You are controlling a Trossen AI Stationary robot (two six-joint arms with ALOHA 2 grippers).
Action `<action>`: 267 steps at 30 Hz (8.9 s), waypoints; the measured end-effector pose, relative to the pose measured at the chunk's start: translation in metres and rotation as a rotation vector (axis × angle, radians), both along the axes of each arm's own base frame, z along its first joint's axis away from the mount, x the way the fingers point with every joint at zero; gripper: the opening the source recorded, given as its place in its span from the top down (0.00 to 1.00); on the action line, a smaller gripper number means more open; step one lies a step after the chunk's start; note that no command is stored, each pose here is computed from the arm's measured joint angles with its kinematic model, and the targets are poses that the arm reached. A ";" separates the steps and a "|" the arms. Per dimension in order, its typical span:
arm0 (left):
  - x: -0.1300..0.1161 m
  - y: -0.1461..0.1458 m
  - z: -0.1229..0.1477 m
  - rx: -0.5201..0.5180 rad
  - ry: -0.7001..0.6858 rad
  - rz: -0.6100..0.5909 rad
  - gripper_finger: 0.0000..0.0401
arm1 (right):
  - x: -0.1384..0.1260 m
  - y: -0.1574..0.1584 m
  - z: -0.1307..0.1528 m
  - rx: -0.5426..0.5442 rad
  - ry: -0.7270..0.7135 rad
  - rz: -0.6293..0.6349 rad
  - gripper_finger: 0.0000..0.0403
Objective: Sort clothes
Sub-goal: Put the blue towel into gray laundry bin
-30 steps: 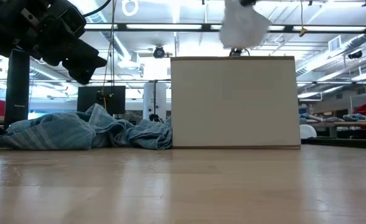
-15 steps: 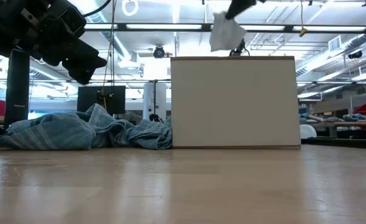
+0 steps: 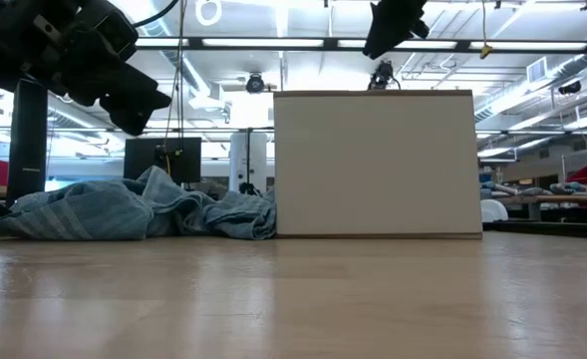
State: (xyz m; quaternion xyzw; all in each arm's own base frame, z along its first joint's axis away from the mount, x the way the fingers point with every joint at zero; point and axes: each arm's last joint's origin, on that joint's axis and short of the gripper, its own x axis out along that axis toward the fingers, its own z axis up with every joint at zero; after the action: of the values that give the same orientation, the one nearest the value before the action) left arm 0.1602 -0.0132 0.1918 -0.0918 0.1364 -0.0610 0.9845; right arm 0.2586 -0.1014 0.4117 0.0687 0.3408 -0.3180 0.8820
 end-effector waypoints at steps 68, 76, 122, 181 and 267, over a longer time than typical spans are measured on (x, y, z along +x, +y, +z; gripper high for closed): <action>0.023 0.082 0.069 0.102 0.364 0.691 0.47 | -0.057 0.156 -0.187 0.090 -0.228 0.210 0.57; 0.032 0.106 0.042 0.148 0.533 0.961 0.25 | -0.053 0.151 -0.185 0.046 -0.222 0.241 0.58; 0.023 0.131 0.158 -0.165 0.662 0.929 0.99 | -0.053 0.149 -0.186 0.067 -0.193 0.275 0.59; 0.209 0.185 0.283 0.094 0.024 0.581 0.99 | -0.077 0.144 -0.259 0.287 -0.345 0.332 0.59; 0.147 0.209 0.127 -0.200 0.447 0.638 0.65 | -0.077 0.149 -0.257 0.400 -0.375 0.367 0.59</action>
State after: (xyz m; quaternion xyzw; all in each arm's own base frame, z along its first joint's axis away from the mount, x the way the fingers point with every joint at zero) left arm 0.3070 0.1953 0.3183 -0.2357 0.3054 0.2561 0.8863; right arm 0.1817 0.0480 0.1547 0.2352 0.2347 -0.0624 0.9411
